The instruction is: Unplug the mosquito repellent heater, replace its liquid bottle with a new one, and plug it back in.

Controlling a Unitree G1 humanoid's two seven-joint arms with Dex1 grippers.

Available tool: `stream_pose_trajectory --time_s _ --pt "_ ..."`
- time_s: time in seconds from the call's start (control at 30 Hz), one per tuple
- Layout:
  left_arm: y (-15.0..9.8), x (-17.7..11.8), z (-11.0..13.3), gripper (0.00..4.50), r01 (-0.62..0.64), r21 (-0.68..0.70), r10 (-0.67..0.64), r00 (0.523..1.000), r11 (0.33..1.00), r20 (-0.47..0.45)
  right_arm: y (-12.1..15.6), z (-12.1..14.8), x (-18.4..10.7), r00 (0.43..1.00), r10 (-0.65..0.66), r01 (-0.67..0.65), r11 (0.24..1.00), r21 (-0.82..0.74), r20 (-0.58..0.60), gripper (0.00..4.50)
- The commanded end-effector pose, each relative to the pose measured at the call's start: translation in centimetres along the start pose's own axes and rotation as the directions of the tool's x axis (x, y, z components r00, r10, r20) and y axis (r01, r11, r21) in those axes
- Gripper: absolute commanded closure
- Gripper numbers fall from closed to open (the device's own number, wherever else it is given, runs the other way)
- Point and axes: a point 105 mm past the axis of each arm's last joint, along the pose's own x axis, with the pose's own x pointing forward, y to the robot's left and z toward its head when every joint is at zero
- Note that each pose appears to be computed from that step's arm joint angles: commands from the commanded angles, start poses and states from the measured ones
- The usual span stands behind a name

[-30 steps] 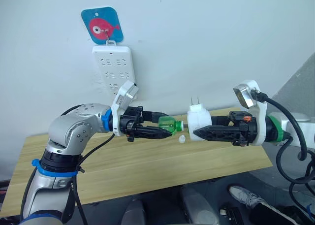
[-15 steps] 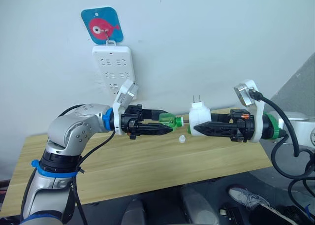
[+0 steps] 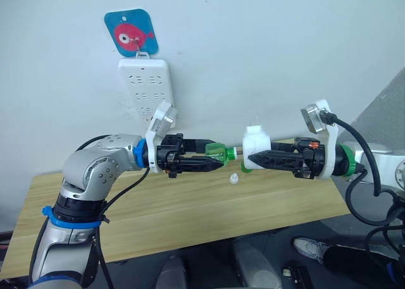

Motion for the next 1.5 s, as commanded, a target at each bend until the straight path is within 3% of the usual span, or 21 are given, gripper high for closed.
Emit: stream_pose_trajectory --time_s 0.03,0.33,0.67,1.33,1.5 --pt "-1.1 0.5 1.2 2.19 0.055 0.037 -0.056 0.998 0.998 0.034 0.8 0.9 0.5 0.998 0.036 -0.035 0.999 -0.019 0.058 1.51" --pt "-1.4 0.2 1.1 2.19 0.07 0.027 -0.07 0.997 0.997 0.014 1.7 0.4 0.8 0.993 0.108 -0.11 0.994 0.025 0.055 1.51" --pt "-1.0 -0.9 1.1 2.19 0.053 0.029 -0.053 0.998 0.998 -0.016 1.3 0.3 0.0 0.995 0.097 -0.097 0.995 0.024 0.019 1.51" --pt "-0.9 -0.1 0.5 2.19 0.083 0.068 -0.079 0.995 0.994 -0.059 1.3 0.3 0.5 0.995 0.104 -0.104 0.995 0.009 -0.002 1.51" --pt "-0.4 0.3 1.1 2.19 0.059 0.082 -0.058 0.998 0.995 -0.022 1.4 0.1 0.6 0.994 0.113 -0.113 0.994 0.008 -0.011 1.51"
